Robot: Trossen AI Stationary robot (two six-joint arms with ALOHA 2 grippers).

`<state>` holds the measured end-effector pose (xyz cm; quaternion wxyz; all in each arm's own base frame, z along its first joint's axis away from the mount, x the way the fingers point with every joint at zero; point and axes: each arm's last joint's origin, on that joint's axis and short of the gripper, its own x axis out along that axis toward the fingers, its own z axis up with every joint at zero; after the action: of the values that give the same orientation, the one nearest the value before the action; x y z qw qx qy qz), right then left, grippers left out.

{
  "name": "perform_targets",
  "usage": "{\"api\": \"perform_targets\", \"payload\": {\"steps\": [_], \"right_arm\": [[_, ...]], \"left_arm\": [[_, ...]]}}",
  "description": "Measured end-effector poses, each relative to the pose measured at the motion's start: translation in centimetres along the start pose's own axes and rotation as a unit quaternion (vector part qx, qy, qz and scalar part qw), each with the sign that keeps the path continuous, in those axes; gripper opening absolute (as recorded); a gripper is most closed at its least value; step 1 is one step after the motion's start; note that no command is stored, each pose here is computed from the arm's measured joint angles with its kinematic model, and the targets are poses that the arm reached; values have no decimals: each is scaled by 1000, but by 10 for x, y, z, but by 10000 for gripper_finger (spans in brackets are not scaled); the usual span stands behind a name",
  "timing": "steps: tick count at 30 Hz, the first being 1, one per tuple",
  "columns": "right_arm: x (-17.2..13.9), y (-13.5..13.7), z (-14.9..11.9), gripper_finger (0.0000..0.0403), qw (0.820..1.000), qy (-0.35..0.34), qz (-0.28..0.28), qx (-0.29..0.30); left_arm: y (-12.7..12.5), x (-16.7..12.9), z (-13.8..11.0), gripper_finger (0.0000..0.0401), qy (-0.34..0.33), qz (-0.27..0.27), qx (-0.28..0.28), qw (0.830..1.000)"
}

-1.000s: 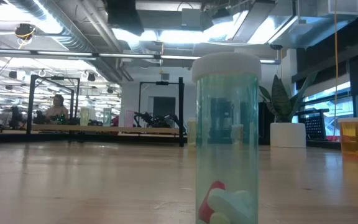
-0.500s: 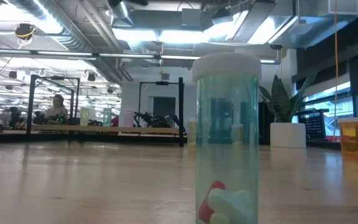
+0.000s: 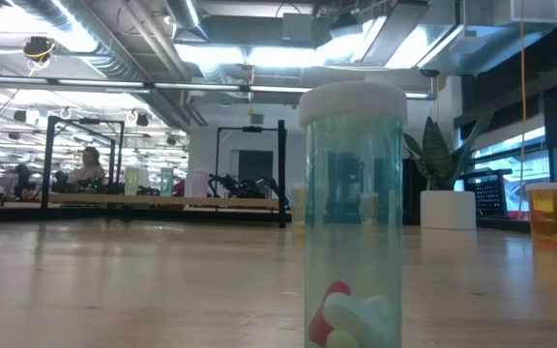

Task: Pick and place medicine bottles onto shelf by color
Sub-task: Put the middle orange pill bottle on the shelf

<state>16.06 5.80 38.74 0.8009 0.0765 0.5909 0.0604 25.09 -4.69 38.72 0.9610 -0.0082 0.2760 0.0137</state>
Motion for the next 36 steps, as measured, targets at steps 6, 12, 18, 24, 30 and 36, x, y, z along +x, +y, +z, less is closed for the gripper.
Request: {"api": "perform_targets", "payload": {"steps": [6,12,18,24,30,36], "right_arm": [[16,-1,1,198,998,11,-1,63],[31,-3,-2,198,997,35,-11,65],[40,-5,-4,198,997,47,-16,66],[46,-5,-4,198,997,50,-17,64],[47,-5,-4,198,998,48,-20,37],[46,-7,-3,239,998,47,-22,31]], "left_arm": [[0,0,0,148,2,-7,6,1000],[0,0,0,148,2,-7,7,1000],[0,0,0,148,3,-7,7,1000],[0,0,0,148,3,-7,7,1000],[0,0,0,148,3,-7,7,1000],[0,0,0,148,3,-7,7,1000]]}}
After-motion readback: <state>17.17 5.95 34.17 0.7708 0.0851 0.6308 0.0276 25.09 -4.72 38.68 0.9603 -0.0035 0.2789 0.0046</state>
